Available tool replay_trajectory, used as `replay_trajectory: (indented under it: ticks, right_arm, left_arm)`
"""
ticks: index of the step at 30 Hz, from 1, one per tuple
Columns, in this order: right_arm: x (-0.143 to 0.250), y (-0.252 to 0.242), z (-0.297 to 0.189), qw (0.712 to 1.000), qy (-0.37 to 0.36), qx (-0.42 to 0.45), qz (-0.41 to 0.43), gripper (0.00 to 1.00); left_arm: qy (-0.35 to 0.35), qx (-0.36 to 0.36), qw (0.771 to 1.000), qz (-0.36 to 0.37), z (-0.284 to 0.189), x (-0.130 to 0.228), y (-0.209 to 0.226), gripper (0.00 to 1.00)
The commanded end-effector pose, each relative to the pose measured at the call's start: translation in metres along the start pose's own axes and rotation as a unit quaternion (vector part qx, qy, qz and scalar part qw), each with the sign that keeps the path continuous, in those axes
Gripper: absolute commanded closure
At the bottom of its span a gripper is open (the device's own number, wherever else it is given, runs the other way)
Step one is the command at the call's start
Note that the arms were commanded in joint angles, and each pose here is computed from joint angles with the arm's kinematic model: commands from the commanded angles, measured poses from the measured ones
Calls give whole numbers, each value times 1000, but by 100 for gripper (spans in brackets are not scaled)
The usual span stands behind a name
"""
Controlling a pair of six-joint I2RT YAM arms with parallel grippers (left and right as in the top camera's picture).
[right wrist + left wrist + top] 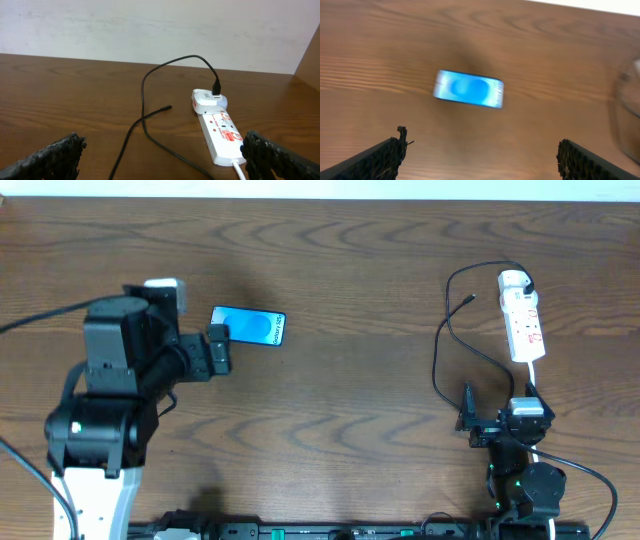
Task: Plug charger to phone and switch on socket
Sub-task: 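Move the left gripper forward over the blue phone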
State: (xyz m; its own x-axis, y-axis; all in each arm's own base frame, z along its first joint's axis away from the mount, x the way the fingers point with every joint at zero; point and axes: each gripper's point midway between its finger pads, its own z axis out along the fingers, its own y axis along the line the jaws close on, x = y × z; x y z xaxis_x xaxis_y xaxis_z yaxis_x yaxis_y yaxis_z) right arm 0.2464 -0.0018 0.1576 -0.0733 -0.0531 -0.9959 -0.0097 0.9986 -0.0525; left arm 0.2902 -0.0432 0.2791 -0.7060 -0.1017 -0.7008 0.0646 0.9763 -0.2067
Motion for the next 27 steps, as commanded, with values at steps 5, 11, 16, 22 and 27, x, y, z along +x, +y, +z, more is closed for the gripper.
replay_trajectory:
  ticks: [5,11,16,22,27]
  right_arm:
    - [1,-2,0,1000,0,6,-2,1]
    - [1,-2,0,1000,0,6,-2,1]
    - [1,-2,0,1000,0,6,-2,1]
    - [1,-2,0,1000,0,6,-2,1]
    - [1,-2,0,1000,0,6,-2,1]
  left_arm:
    - [111,113,987,-32,2,39,-37,2]
    - [130,104,984,-68,6,44,-35,1]
    - [120,22,982,-145,9,39,-11,1]
    - [114,-64,969,-210,5,17,12,2]
    - [124,-131,950,-257,9,-4,27,4]
